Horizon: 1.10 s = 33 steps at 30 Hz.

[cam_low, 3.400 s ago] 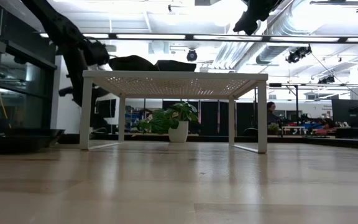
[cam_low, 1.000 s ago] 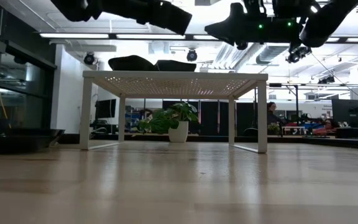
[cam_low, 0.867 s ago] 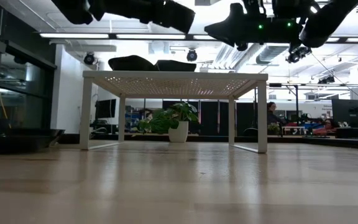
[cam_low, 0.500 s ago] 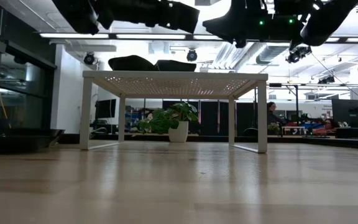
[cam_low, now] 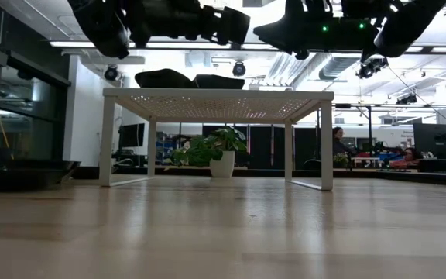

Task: Pick & Place Mini shaped plates
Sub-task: Stack the square plate on top of the square plates on the shelf

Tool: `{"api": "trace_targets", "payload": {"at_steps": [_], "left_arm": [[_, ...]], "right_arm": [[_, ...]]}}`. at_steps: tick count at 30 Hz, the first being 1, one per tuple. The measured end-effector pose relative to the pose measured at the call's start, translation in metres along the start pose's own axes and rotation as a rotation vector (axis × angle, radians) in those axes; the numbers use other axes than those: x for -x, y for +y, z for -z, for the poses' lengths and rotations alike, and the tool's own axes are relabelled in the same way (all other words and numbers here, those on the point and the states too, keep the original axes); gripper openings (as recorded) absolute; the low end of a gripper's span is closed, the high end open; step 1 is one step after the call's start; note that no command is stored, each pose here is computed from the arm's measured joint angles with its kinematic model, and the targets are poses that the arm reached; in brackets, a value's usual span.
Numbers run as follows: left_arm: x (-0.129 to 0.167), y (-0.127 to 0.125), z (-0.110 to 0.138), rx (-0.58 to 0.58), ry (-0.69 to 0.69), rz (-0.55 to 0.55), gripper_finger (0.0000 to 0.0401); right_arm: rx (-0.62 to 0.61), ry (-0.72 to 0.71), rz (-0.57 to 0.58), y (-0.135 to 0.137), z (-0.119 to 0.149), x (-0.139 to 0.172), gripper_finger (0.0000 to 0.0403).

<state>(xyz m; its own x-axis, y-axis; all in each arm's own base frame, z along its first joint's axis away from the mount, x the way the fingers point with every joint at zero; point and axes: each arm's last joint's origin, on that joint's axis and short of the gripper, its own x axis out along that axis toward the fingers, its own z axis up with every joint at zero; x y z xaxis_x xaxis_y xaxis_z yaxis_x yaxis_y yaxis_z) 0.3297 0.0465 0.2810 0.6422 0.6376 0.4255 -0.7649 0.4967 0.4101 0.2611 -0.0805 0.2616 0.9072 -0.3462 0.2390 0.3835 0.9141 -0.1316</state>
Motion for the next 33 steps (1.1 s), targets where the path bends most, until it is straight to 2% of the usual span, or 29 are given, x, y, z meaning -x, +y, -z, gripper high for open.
{"api": "trace_targets", "payload": {"at_steps": [8,19,33], "left_arm": [[0.0,-0.004,0.003,-0.018,-0.034,0.003,0.0],[0.0,-0.004,0.003,-0.037,-0.037,0.008,0.0],[0.0,-0.005,0.003,-0.045,-0.047,0.024,0.0]], "right_arm": [[0.051,-0.032,0.043,-0.002,-0.004,0.0,0.0176],[0.051,-0.054,0.042,-0.002,-0.01,-0.004,0.0176],[0.046,-0.078,0.064,0.001,0.002,-0.012,0.0176]]}}
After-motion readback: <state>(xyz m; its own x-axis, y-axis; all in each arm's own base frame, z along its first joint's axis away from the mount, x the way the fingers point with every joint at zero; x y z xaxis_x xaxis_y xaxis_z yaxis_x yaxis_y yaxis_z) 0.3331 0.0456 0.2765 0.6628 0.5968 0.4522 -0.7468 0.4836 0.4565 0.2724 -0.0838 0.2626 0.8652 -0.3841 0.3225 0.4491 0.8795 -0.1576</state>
